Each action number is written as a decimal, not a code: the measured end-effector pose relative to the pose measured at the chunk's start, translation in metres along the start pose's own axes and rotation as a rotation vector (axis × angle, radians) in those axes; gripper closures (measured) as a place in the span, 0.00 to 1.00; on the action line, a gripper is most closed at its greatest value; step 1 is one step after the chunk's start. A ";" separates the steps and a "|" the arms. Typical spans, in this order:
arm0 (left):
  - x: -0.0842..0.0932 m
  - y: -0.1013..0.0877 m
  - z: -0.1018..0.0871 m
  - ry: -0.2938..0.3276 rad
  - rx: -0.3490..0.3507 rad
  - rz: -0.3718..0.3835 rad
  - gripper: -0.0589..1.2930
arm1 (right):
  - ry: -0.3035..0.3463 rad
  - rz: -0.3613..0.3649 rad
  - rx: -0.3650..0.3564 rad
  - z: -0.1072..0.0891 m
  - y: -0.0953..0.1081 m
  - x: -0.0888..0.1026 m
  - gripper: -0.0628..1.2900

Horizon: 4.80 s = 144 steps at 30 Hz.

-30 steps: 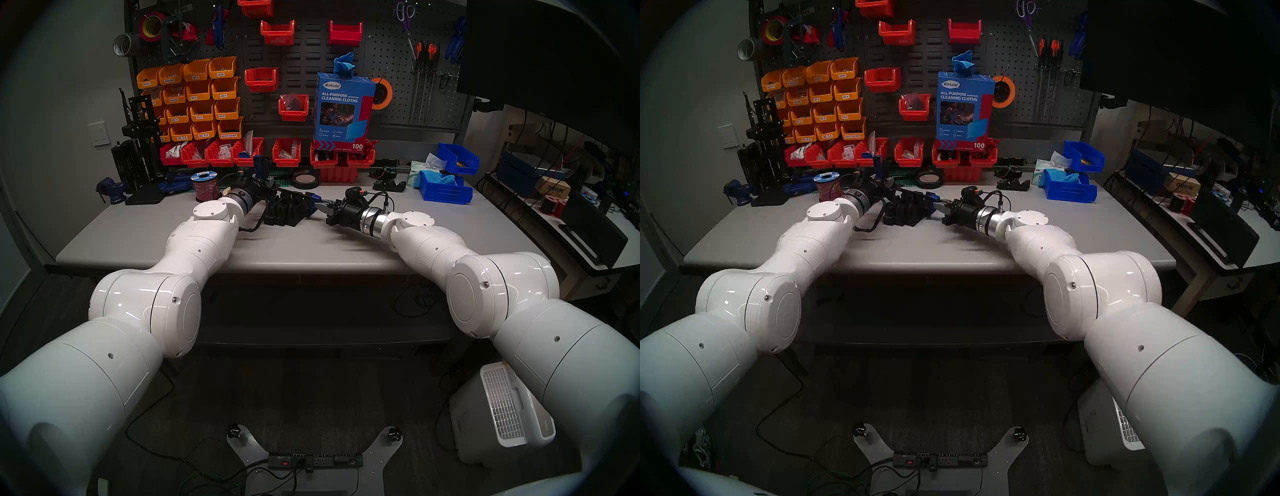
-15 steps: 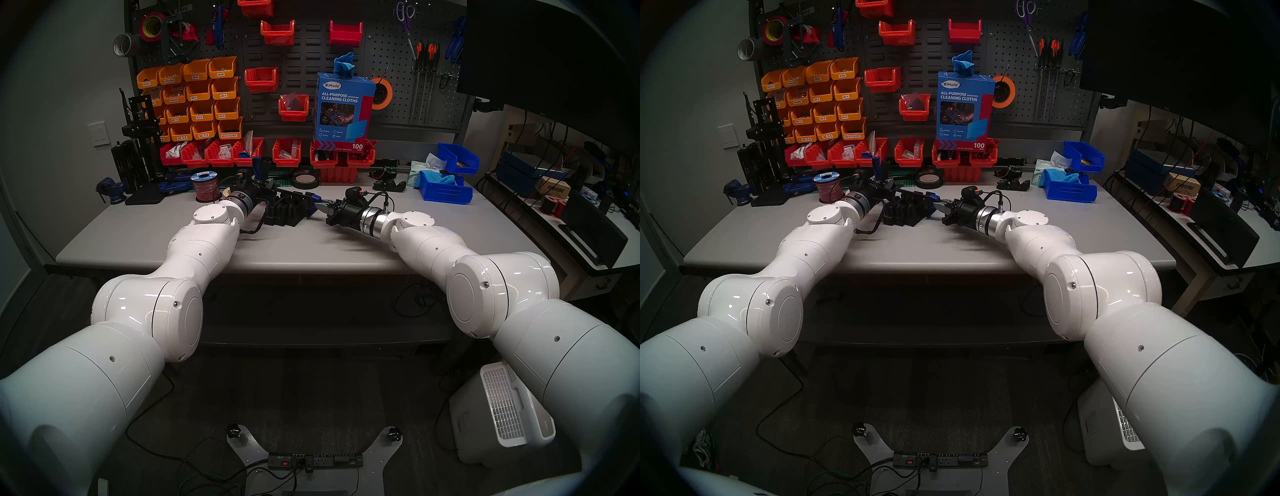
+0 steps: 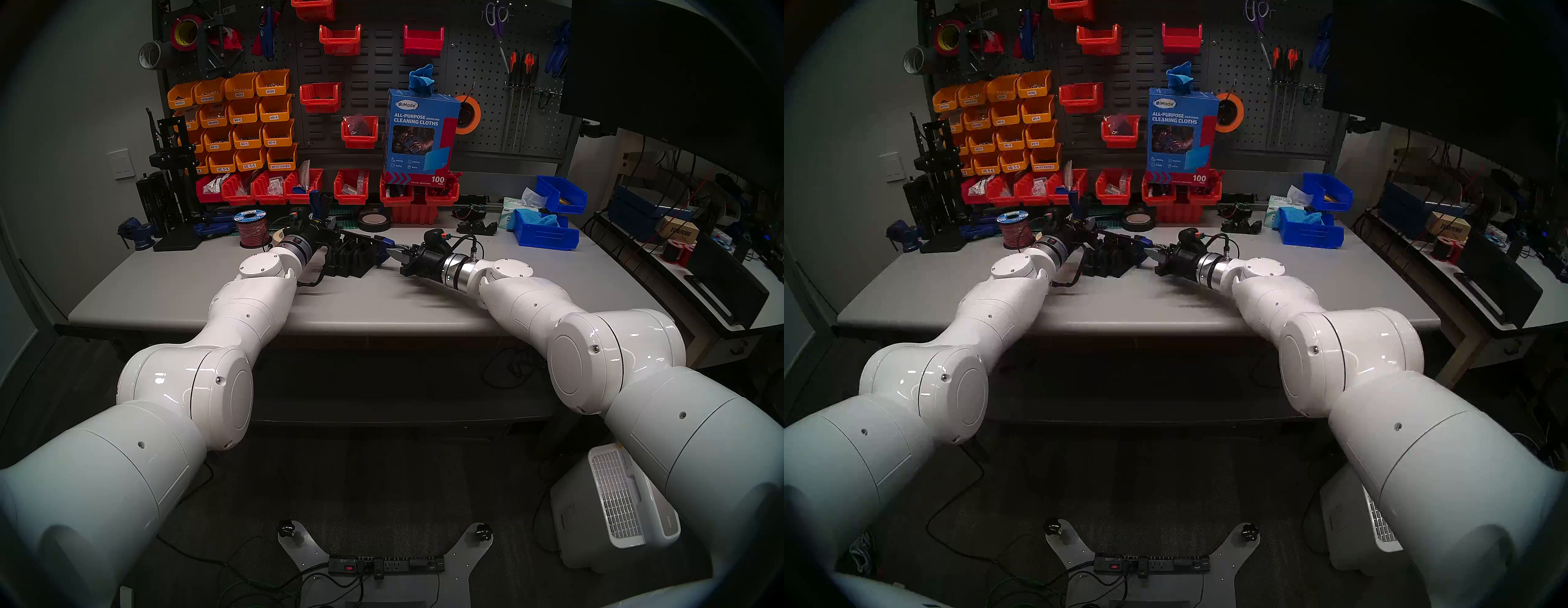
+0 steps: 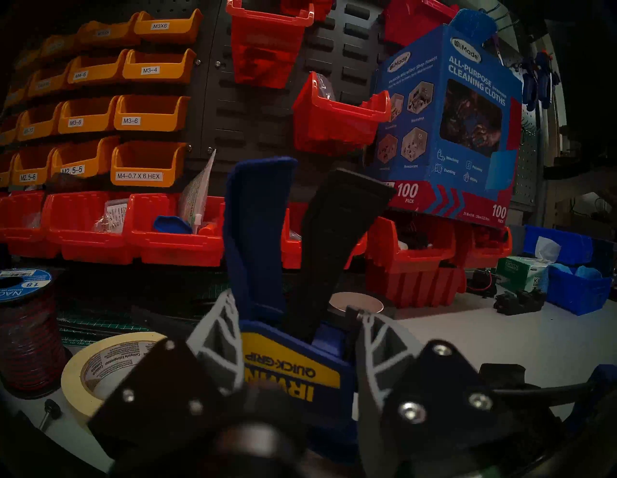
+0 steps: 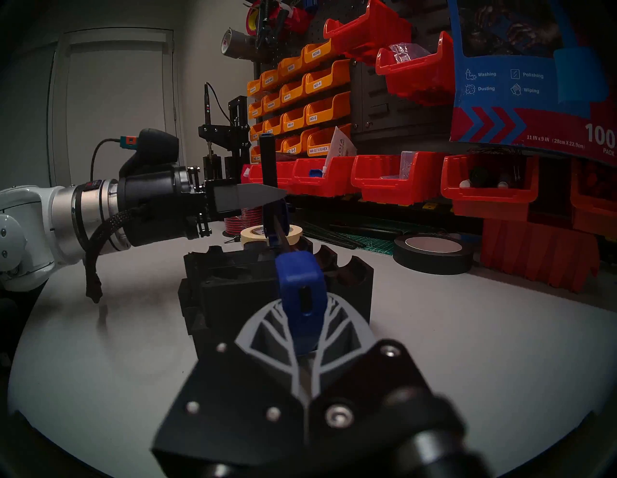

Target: Clamp the two 3D printed pieces together with the clamp

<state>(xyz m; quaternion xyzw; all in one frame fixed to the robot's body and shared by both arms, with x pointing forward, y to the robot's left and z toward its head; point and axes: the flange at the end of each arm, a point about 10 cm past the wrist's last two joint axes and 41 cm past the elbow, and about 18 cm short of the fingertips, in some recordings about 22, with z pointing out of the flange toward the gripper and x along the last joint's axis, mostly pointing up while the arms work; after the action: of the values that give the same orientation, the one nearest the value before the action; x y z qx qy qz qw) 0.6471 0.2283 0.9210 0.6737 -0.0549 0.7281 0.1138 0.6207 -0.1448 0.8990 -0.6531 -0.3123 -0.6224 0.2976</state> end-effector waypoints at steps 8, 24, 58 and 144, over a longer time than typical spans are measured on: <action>0.005 0.006 0.002 0.032 -0.004 -0.016 0.63 | -0.003 0.002 -0.003 -0.001 0.000 -0.001 0.98; 0.015 0.031 0.006 0.091 -0.061 -0.037 0.97 | 0.004 0.001 0.004 0.005 -0.004 0.001 0.98; 0.022 0.028 -0.004 0.149 -0.055 -0.044 0.97 | 0.005 0.001 0.004 0.006 -0.005 0.001 0.98; 0.068 -0.021 -0.085 0.369 0.167 0.045 0.06 | 0.005 0.001 0.004 0.006 -0.005 0.001 0.98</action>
<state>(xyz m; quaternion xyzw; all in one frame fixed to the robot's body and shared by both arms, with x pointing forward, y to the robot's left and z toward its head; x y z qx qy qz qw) 0.5653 0.2748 0.9798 0.5347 0.0123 0.8435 0.0496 0.6208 -0.1365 0.9001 -0.6511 -0.3124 -0.6232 0.3002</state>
